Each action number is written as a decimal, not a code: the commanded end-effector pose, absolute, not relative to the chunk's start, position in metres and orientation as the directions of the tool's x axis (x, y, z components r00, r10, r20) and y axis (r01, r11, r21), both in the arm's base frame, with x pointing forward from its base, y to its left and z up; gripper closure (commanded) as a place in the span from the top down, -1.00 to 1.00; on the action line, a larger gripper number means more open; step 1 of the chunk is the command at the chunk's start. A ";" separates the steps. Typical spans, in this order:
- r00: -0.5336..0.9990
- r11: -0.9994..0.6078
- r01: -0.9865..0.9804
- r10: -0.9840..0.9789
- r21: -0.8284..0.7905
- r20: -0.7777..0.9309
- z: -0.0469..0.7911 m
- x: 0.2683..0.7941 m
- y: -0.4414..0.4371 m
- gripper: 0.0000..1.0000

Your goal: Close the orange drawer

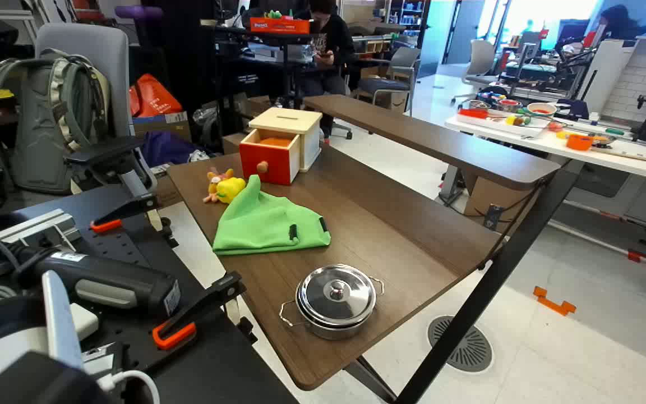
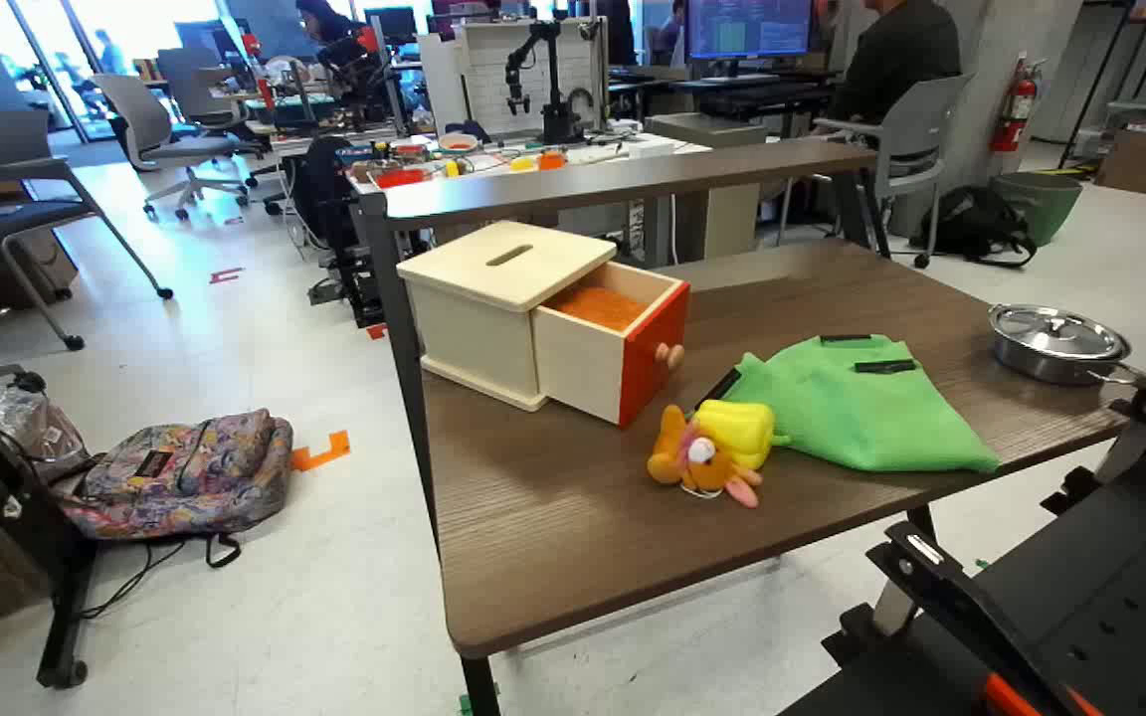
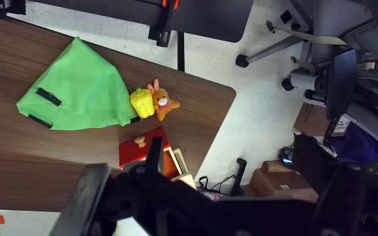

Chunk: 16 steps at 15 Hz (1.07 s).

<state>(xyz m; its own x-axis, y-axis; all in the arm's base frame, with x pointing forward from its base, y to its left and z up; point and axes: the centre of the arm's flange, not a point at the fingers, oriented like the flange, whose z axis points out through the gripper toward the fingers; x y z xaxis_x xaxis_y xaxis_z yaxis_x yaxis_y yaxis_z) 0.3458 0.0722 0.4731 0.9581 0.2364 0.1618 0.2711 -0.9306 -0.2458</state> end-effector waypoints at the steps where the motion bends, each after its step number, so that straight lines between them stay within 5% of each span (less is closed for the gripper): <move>1: 0.958 -0.931 0.271 0.236 -0.246 0.162 0.473 0.346 0.072 1.00; 8: 0.957 -0.934 0.270 0.233 -0.234 0.176 0.471 0.347 0.072 1.00; 16: 0.935 -0.946 0.263 0.202 -0.188 0.292 0.454 0.420 0.087 1.00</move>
<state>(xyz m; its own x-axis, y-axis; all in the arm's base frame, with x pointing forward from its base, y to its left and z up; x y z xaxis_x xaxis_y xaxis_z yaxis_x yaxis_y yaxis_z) 0.3777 0.0788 0.4661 0.9363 0.2019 0.2874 0.2635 -0.9448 -0.1949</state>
